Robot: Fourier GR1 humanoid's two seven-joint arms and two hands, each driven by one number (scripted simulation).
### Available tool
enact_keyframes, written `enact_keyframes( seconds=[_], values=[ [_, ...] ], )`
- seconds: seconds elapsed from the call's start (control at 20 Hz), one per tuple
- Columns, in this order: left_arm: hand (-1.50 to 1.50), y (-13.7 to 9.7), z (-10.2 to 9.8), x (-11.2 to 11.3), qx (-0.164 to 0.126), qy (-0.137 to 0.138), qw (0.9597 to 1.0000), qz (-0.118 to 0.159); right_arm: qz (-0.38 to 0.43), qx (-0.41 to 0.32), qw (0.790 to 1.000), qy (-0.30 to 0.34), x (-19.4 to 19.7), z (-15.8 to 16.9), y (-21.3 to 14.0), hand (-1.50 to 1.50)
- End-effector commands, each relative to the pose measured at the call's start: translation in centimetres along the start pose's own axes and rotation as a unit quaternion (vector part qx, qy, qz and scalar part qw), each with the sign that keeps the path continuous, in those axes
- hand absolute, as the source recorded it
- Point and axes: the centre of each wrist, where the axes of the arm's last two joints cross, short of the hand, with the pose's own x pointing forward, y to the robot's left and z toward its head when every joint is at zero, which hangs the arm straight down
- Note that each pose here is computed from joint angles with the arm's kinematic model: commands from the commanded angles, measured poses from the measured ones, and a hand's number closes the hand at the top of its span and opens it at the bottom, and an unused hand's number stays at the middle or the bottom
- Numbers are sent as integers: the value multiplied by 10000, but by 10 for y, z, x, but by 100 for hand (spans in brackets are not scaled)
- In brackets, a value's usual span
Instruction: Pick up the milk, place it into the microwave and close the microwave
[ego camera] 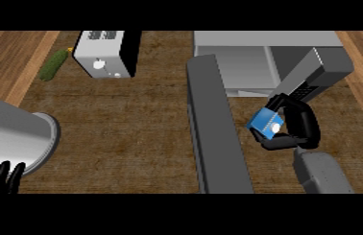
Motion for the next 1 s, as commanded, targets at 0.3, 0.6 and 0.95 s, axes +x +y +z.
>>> enact_keyframes(
  seconds=[0.3,0.6,0.95],
  values=[
    [-150,12,0,-1,-14,25,10000,-56,526,42,9979,387,-1,-95,42,150],
    [-150,17,-4,-8,-39,22,10000,-82,407,2,9981,464,-8,-127,27,150],
    [-150,22,-22,-3,-151,9,9999,22,774,100,9960,444,-18,-144,55,150]
  ],
)
